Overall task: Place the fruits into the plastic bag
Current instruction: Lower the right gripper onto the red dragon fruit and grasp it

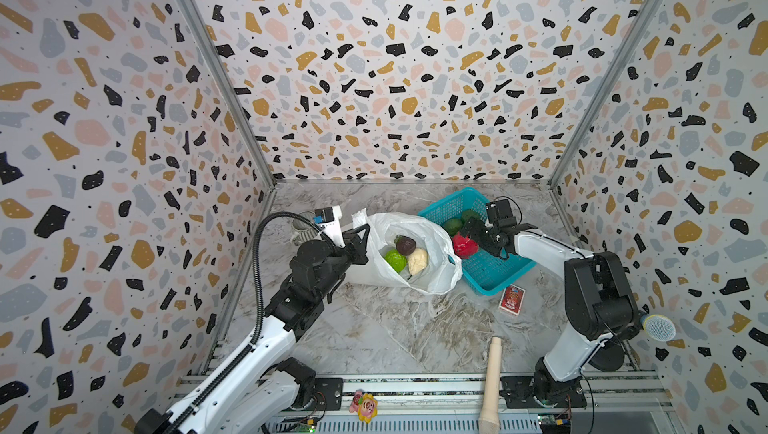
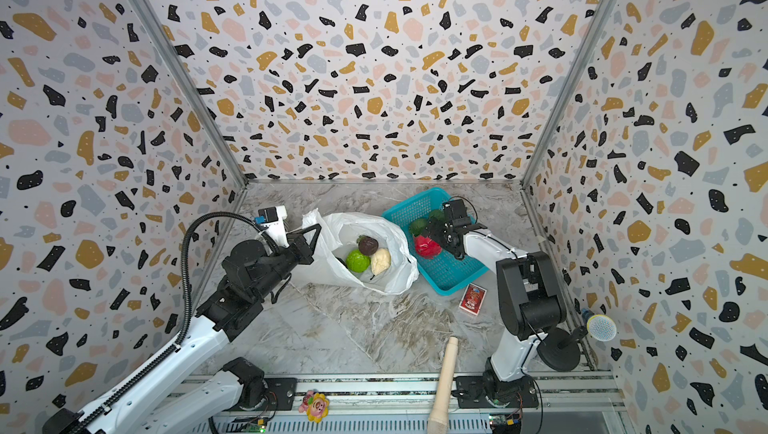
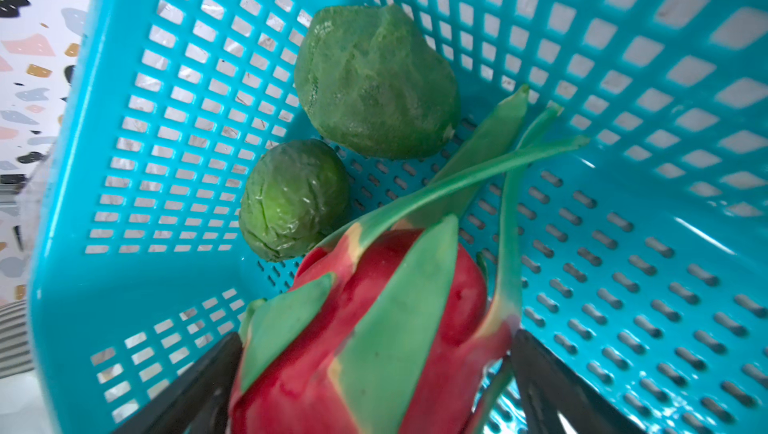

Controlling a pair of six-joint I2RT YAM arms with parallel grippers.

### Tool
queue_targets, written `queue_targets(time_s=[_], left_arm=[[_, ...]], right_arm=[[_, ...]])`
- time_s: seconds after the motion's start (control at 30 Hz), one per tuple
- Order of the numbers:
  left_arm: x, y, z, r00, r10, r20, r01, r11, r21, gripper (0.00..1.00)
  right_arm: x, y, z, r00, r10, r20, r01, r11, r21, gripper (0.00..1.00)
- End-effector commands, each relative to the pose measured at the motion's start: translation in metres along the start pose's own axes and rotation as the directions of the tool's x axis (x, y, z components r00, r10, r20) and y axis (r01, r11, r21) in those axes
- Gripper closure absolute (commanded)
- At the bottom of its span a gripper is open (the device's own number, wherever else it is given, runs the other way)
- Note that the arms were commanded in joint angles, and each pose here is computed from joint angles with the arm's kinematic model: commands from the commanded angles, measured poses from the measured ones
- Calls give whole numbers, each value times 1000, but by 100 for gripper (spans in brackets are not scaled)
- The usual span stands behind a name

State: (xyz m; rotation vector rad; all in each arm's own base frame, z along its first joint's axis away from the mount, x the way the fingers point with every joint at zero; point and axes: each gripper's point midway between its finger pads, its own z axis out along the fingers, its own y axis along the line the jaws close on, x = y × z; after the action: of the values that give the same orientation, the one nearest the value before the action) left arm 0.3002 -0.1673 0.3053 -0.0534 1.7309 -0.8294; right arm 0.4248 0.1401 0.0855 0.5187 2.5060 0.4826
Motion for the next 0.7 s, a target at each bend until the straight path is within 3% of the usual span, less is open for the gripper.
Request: queue_targets(time_s=[0.0, 0.13, 0.37, 0.5, 0.67], left_arm=[[-7, -6, -2, 999, 19, 35, -20, 1000, 22, 100], [-7, -6, -2, 999, 21, 34, -21, 1000, 23, 100], [-8, -8, -2, 999, 22, 35, -23, 999, 30, 100], [-8, -8, -1, 999, 25, 31, -26, 999, 32, 100], [-8, -8, -1, 999, 27, 31, -28, 999, 32, 100]], right_arm=[[31, -61, -3, 991, -96, -89, 120, 940, 319, 1], [7, -81, -25, 986, -162, -23, 156, 887, 434, 1], [-22, -58, -55, 974, -221, 43, 201, 939, 279, 1], [-33, -54, -72, 969, -241, 54, 219, 940, 263, 1], [-26, -54, -77, 967, -253, -17, 249, 935, 254, 1]])
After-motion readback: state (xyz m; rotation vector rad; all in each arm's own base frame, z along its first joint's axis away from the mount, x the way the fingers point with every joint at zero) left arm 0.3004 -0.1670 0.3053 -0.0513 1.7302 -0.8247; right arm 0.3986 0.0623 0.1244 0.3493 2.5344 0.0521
